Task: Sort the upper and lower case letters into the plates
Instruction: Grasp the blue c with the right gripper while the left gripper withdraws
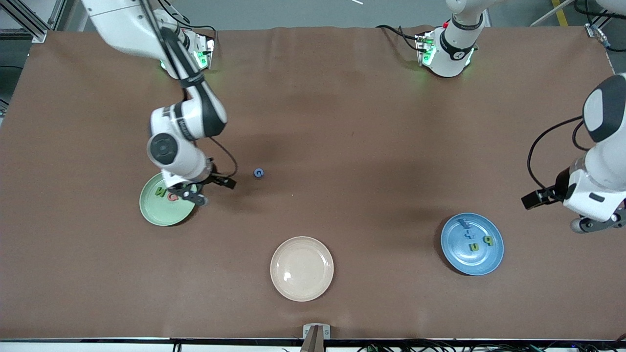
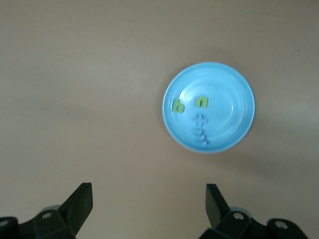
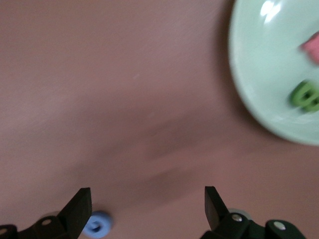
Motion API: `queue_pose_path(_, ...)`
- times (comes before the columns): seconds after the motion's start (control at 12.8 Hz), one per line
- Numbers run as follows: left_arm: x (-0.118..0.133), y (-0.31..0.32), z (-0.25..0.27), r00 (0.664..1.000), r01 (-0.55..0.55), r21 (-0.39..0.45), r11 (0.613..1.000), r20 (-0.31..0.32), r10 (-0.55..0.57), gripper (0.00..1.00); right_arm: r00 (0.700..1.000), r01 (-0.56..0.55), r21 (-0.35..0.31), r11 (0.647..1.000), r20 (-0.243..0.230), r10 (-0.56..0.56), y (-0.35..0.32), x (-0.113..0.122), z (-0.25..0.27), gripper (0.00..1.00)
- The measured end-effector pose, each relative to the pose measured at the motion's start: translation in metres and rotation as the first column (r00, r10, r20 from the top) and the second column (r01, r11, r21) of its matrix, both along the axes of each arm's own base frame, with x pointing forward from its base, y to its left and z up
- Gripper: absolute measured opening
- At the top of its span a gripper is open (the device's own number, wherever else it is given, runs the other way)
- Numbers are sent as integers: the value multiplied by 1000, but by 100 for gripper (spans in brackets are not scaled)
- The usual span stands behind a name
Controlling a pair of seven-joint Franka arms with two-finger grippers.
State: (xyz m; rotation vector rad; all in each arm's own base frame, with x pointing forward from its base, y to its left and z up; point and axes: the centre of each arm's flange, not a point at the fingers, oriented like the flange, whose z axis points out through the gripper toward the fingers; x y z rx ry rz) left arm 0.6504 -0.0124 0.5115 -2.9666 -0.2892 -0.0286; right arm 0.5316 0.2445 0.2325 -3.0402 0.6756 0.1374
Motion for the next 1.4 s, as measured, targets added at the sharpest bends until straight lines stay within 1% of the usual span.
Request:
queue_pose_path(0.08,-8,-3,20,1000,29,15,999,-9,-29,100,1000,16,0,1000,22,-16,24,-9,-6,100)
queue_pose_path(0.23,-26,-5,56,996,83,34,996,-22,-83,100,999,17,-1,1000,46,-17,55,-24,-21,100)
queue_pose_path(0.39,-43,-11,81,994,107,18,994,-35,-107,100,999,-4,-6,1000,53,5,69,-33,-34,100)
queue_pose_path(0.55,-57,-15,102,993,118,-1,993,-19,-118,100,998,-20,-7,1000,64,20,75,-40,-43,96)
queue_pose_path(0.62,-62,-13,112,992,122,-7,993,-10,-122,100,997,-27,-7,1000,69,27,77,-44,-47,89)
queue_pose_path(0.7,-67,-7,120,992,129,-8,992,-8,-129,100,997,-33,-9,999,68,33,79,-48,-50,89)
queue_pose_path(0.78,-73,0,126,991,132,-11,991,-14,-132,100,997,-36,-12,999,66,37,80,-51,-53,80)
queue_pose_path(0.86,-80,5,132,992,124,-33,992,-17,-125,100,997,-39,-13,999,64,39,80,-53,-54,74)
queue_pose_path(0.93,-87,10,136,994,111,-62,992,-18,-112,100,997,-41,-14,999,63,42,81,-54,-55,74)
queue_pose_path(1.01,-93,15,139,995,100,-84,991,-19,-102,100,997,-43,-15,999,62,43,81,-56,-56,64)
queue_pose_path(1.09,-100,19,141,995,93,-93,991,-18,-95,100,997,-43,-16,999,62,44,81,-57,-57,59)
queue_pose_path(1.17,-107,18,143,995,94,-96,991,-19,-96,100,997,-43,-15,999,64,44,81,-57,-57,59)
queue_pose_path(1.25,-114,12,144,994,104,-95,990,-19,-106,100,997,-43,-15,999,66,43,80,-56,-56,54)
queue_pose_path(1.32,-119,3,145,992,118,-94,989,-20,-121,100,997,-42,-15,999,66,43,80,-56,-56,54)
queue_pose_path(1.4,-123,-3,145,991,129,-93,987,-21,-132,100,997,-42,-15,999,65,42,80,-56,-55,47)
